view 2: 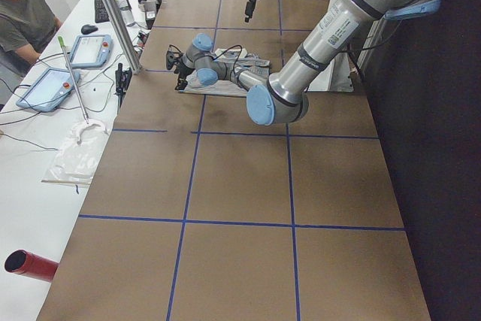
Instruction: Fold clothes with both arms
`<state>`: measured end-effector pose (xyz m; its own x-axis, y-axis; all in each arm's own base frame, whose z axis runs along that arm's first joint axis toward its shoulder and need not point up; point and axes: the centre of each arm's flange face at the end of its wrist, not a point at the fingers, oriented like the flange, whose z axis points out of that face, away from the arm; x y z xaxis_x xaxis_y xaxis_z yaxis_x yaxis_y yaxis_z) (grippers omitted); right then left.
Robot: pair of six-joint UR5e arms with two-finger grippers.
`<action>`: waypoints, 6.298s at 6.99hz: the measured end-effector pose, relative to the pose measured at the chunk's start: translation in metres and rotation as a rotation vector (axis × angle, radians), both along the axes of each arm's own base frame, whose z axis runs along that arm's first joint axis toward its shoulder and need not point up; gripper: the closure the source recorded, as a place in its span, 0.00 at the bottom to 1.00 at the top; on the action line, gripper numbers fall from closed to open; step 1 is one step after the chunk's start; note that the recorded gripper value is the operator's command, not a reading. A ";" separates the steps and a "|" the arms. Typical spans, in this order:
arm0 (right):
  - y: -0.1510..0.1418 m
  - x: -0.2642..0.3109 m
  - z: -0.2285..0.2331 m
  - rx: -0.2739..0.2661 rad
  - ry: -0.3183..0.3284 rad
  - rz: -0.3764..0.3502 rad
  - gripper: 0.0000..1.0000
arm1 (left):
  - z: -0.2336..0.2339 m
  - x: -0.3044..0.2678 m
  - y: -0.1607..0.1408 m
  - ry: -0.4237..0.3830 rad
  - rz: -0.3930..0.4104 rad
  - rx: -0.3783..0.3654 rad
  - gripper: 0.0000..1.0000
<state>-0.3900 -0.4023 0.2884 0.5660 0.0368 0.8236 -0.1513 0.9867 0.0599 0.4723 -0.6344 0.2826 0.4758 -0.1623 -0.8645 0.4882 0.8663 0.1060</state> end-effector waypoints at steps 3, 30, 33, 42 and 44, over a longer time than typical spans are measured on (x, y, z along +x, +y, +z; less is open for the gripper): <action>0.004 -0.102 -0.083 0.043 0.116 -0.058 0.00 | -0.018 -0.042 0.041 -0.089 0.055 -0.003 0.00; 0.121 -0.217 -0.069 0.286 0.421 -0.279 1.00 | -0.010 -0.051 0.057 -0.089 0.066 0.006 0.00; 0.109 -0.175 -0.052 0.260 0.392 -0.275 1.00 | -0.009 -0.049 0.057 -0.088 0.066 0.003 0.00; 0.092 -0.121 -0.017 0.171 0.384 -0.243 0.00 | 0.007 -0.041 0.049 -0.074 0.066 0.021 0.00; 0.044 -0.134 -0.037 0.193 0.398 -0.216 0.00 | 0.006 -0.042 0.048 -0.073 0.065 0.023 0.00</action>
